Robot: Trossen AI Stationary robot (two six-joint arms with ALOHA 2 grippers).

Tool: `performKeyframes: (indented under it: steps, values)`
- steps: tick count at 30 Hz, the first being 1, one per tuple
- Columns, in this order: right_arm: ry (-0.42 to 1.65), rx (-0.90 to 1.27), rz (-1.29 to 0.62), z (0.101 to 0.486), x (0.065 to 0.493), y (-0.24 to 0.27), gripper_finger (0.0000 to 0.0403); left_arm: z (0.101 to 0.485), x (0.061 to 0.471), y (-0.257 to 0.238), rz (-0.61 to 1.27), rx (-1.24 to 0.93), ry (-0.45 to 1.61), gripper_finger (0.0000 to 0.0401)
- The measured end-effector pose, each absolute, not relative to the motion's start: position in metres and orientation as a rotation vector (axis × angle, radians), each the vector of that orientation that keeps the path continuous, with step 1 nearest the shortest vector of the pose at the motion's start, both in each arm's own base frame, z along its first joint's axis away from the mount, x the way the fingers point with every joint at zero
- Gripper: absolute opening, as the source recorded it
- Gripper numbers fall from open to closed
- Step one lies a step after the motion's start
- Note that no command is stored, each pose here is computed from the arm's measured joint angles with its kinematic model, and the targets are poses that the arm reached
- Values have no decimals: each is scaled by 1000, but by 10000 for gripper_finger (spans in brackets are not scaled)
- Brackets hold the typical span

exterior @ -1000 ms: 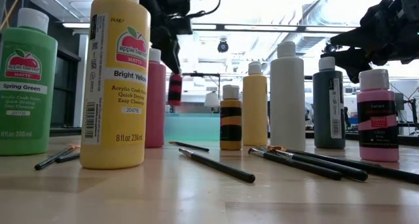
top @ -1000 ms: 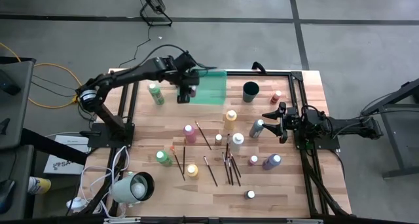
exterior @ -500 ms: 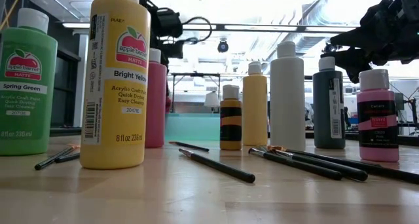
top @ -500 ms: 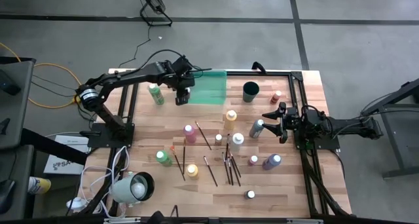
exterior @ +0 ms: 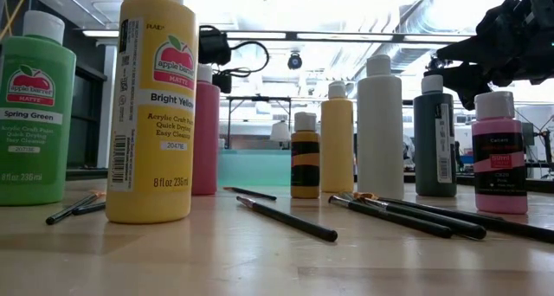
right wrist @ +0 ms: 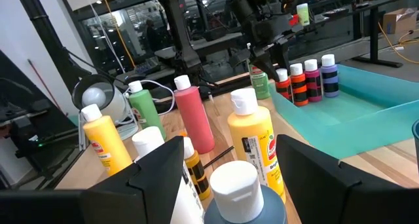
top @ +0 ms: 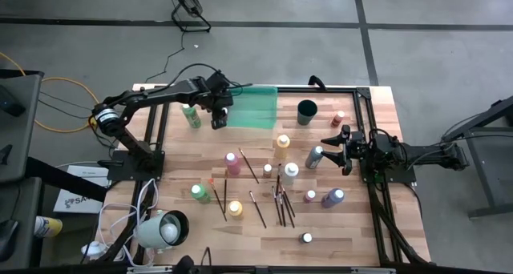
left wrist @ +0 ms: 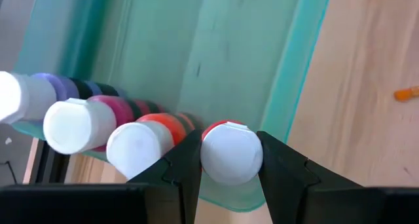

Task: Pick & Place Paint Supplies
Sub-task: Put the red paint bottle into the green bin, then put the orange paint bottle into the green bin

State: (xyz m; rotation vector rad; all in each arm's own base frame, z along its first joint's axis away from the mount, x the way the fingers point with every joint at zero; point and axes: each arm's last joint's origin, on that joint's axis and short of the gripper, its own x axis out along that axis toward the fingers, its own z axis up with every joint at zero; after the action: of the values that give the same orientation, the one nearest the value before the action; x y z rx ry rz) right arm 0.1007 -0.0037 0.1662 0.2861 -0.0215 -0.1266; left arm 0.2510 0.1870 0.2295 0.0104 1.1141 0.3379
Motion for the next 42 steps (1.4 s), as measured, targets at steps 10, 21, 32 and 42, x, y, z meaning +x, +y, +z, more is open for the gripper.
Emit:
performKeyframes:
  steps: [10,21,32,42]
  values:
    - [-22,286,-127,166,101,-4,237,228,250,187,338,13,1114,125]
    - [-21,286,-127,166,101,-4,237,226,249,187,356,19,1143,210]
    - [-21,286,-126,166,101,-4,237,258,235,178,420,95,1067,245]
    - [-22,286,-127,166,101,-4,237,290,235,153,305,241,905,245]
